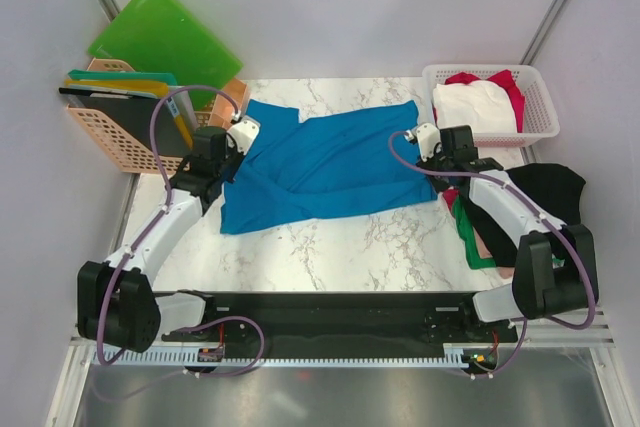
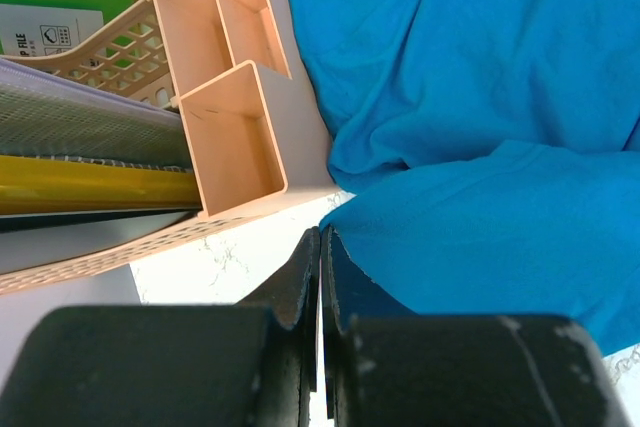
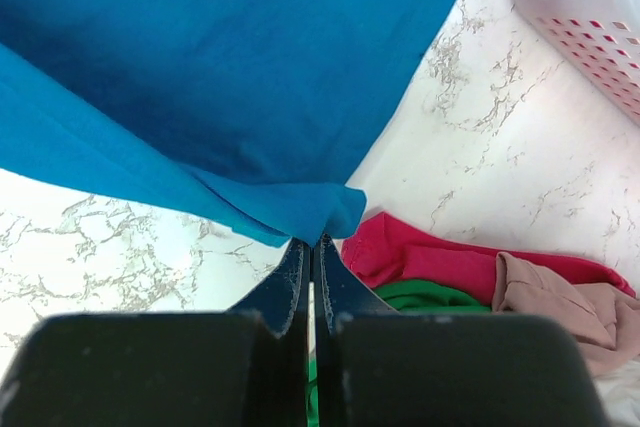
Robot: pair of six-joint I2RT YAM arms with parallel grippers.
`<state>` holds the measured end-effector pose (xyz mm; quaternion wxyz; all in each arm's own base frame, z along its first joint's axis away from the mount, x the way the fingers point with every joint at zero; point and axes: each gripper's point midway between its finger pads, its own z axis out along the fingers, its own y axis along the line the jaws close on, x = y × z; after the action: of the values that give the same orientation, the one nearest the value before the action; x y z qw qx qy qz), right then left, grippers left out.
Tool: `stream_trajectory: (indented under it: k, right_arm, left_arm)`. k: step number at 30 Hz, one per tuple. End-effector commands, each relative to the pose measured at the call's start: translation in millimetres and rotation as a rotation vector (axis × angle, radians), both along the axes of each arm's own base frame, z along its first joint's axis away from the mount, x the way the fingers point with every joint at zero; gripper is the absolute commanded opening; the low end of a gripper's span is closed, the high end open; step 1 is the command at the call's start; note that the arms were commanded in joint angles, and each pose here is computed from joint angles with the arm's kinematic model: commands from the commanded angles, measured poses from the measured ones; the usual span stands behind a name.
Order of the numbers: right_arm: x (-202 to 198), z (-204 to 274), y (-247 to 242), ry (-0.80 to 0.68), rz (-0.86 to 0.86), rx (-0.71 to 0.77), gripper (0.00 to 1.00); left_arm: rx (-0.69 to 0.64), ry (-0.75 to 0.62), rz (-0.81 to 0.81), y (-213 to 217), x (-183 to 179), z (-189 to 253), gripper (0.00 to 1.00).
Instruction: Fold and stack the t-shirts
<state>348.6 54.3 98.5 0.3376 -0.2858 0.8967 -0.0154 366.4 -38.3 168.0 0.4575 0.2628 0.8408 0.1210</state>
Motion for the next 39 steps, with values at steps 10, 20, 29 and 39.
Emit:
stream_trajectory:
  k: [10, 20, 29, 39]
  right_arm:
    - [25, -14, 4, -0.006, -0.023, 0.002, 0.00]
    - [21, -25, 4, 0.017, -0.024, 0.001, 0.00]
    - [18, -32, 3, 0.034, -0.021, -0.006, 0.00]
    - [15, -41, 3, 0.058, -0.016, -0.011, 0.00]
  left_arm:
    - [-0.009, -0.148, -0.015, -7, 36, 32, 0.02]
    - [0.012, -0.180, -0.043, -15, 70, 41, 0.02]
    - [0.016, -0.164, -0.053, -21, 94, 33, 0.02]
    - [0.040, -0.106, -0.054, -23, 109, 2, 0.02]
